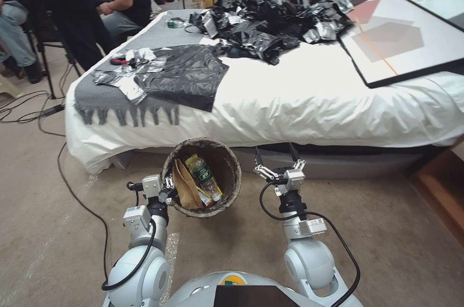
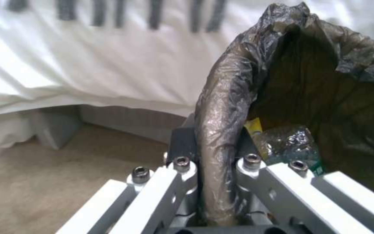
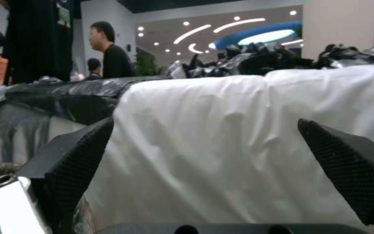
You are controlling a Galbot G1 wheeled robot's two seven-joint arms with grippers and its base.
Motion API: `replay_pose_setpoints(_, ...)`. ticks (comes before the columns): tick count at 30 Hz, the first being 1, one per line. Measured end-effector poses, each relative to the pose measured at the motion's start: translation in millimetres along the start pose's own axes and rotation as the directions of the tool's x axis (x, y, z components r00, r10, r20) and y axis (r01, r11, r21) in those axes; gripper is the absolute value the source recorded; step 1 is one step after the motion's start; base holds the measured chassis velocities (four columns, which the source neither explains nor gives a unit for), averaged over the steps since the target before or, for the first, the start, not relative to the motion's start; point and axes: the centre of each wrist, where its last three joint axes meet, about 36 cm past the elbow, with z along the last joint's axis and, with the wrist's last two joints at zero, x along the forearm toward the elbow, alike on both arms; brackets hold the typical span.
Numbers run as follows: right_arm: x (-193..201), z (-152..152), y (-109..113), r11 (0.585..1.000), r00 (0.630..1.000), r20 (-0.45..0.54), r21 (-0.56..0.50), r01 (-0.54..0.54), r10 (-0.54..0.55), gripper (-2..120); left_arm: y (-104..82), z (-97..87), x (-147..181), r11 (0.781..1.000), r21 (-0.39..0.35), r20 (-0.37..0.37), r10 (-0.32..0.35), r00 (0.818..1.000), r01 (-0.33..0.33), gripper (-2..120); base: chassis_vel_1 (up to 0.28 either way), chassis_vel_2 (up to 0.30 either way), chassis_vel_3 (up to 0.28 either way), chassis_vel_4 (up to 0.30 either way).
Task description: Pick up the trash bin, then pick up the garbage from the floor and place it into the trash bin.
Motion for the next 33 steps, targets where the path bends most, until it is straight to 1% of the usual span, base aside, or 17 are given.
replay_pose_setpoints(15, -0.5, 3.2, -0.5, 1.000, 1.000, -0.006, -0.005, -0.001, 0.001, 100, -0.1, -0.6, 0.4, 1.000, 0.003, 0.000, 0.001, 1.000, -0.001, 4, 0.097, 0.090, 0.079, 0.090)
replay_pose_setpoints(33, -0.2, 3.5, 0.1, 1.000, 1.000, -0.005, -0.013, 0.008, -0.008, 100, 0.3, -1.1, 1.1, 1.000, 0.004, 0.001, 0.000, 1.000, 0.000, 4, 0.102, 0.108, 0.113, 0.100)
